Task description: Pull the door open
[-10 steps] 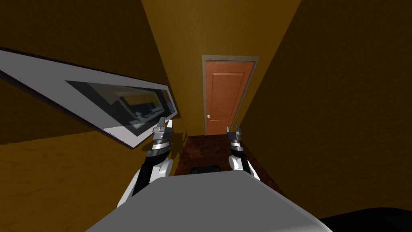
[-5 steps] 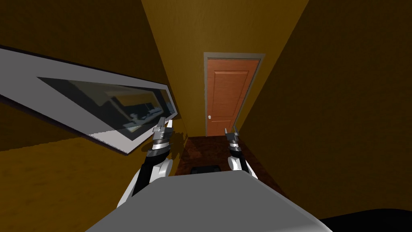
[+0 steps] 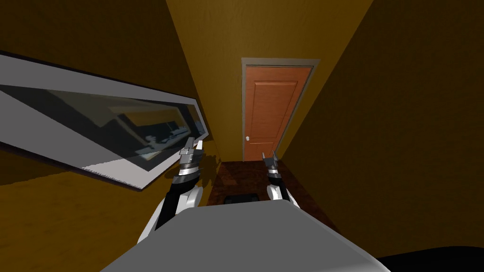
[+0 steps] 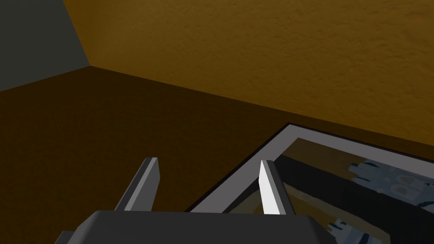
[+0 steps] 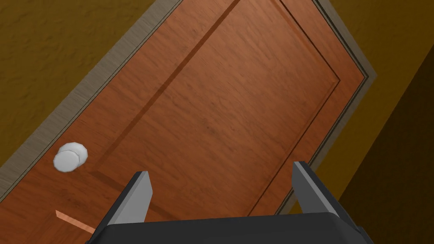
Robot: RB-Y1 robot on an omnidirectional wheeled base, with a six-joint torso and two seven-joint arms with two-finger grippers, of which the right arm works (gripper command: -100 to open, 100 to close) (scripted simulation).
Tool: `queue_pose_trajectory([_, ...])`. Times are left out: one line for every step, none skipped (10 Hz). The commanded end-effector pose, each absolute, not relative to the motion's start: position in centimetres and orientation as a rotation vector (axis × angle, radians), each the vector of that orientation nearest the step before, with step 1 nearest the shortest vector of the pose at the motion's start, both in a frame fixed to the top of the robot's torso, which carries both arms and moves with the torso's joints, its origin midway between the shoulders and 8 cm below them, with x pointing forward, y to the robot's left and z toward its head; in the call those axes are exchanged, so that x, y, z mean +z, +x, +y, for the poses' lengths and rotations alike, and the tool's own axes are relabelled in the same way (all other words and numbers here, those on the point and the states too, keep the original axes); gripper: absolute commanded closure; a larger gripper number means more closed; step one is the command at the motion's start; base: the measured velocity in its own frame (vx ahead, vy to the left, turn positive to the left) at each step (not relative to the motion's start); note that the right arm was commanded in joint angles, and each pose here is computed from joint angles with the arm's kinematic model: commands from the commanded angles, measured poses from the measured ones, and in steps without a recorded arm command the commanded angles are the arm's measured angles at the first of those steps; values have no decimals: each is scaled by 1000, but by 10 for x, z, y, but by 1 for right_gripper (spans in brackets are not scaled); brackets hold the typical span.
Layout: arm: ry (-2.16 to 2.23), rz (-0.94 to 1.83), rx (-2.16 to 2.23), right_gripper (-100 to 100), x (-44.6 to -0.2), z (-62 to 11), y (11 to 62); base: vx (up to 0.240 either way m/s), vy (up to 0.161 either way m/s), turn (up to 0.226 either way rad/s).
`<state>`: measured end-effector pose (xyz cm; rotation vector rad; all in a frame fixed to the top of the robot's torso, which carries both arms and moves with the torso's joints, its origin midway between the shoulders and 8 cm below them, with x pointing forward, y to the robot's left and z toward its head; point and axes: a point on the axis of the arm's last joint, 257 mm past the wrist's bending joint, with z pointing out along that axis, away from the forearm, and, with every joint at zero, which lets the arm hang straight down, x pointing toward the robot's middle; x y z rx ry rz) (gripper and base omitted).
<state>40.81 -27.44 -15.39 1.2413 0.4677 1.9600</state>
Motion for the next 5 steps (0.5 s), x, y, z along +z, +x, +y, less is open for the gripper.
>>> queue_pose_trajectory([1287, 455, 1991, -100, -165, -274, 413, 95, 29, 18])
queue_pose_trajectory([1314, 448, 2008, -100, -173, -274, 414, 96, 42, 21])
queue_pose_trajectory([1341, 440, 2023, -100, -180, -273, 416, 112, 33, 17])
queue_pose_trajectory([1369, 432, 2039, -100, -187, -273, 417, 109, 37, 18])
queue_pose_trajectory([1396, 424, 2053, -100, -194, -273, 418, 95, 36, 21])
